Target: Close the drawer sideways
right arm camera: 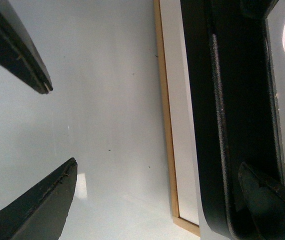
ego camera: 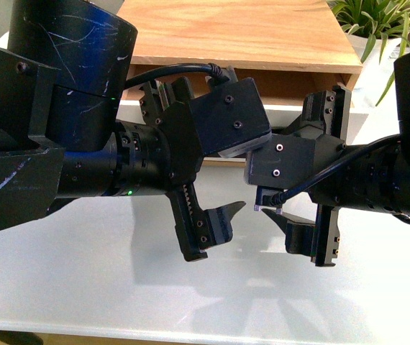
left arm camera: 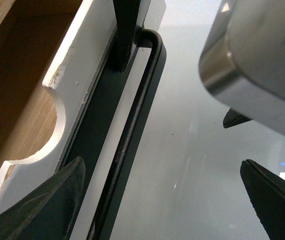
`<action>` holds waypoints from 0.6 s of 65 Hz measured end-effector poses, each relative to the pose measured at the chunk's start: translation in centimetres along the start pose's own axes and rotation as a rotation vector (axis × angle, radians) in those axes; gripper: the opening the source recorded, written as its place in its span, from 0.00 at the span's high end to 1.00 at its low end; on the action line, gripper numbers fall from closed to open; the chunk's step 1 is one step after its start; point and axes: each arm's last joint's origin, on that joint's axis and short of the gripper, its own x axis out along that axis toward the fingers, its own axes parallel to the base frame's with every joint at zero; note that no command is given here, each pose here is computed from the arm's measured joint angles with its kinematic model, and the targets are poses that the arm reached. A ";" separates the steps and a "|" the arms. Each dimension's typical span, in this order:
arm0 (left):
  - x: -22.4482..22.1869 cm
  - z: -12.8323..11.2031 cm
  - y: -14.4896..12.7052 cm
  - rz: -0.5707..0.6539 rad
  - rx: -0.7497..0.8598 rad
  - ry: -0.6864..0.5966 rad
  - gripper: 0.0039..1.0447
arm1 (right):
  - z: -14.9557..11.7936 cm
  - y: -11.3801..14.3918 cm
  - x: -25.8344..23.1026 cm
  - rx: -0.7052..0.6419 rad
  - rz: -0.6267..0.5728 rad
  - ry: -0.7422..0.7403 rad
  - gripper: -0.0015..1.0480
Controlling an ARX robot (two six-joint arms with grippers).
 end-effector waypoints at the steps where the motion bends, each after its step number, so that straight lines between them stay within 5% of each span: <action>1: 0.1 0.0 0.0 0.002 0.001 0.000 0.08 | 0.0 0.0 0.1 0.000 -0.002 0.001 0.09; 39: 1.9 -0.2 1.7 0.020 -0.001 0.006 0.08 | -0.5 -0.8 1.3 -0.004 -0.008 -0.008 0.09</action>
